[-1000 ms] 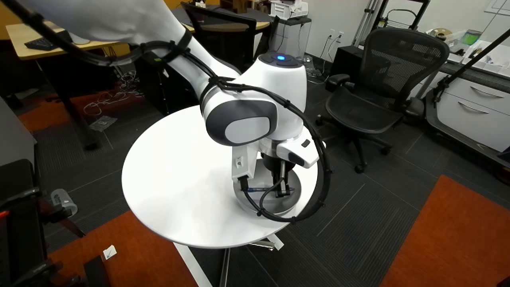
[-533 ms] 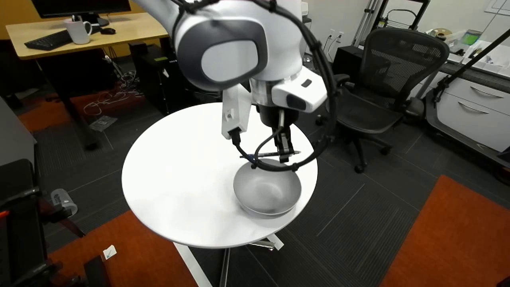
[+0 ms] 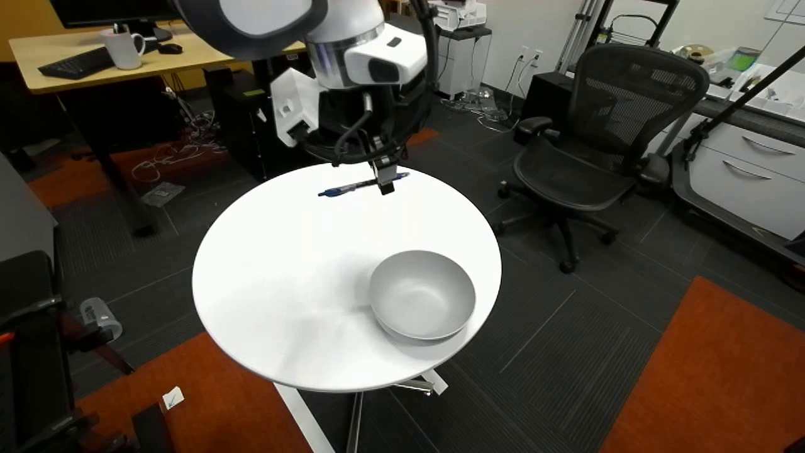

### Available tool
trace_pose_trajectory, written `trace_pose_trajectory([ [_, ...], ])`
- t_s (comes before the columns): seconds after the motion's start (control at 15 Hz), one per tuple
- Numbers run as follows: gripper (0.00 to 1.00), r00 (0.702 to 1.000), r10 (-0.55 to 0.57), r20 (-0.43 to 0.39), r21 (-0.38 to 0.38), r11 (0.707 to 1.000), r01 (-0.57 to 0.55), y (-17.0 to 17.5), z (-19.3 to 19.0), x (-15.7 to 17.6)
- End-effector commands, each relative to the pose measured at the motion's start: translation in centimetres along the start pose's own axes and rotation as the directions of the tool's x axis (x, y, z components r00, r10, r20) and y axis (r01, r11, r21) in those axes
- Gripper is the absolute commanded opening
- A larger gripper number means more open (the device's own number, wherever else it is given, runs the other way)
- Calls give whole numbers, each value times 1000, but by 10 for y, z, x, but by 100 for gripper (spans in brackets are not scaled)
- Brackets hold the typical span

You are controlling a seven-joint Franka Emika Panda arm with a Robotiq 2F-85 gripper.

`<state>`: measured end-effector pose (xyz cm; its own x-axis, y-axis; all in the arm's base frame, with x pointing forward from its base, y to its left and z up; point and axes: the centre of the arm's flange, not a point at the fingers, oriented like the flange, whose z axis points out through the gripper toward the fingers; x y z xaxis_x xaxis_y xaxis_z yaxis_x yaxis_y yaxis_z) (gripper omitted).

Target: Remove the pen from the grey bowl

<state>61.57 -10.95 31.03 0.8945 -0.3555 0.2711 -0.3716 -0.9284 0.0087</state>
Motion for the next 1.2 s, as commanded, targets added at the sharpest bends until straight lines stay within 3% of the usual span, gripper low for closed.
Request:
trace_pose_trajectory([
  [0.0,3,994,-109,-21,56,992,110,-39,-13,-51],
  [0.2,3,987,-159,-25,101,982,161,-75,-7,-85],
  [0.6,3,994,-101,38,113,989,96,-133,9,-144],
  [1.13,3,994,-77,77,53,996,73,-146,43,-158],
])
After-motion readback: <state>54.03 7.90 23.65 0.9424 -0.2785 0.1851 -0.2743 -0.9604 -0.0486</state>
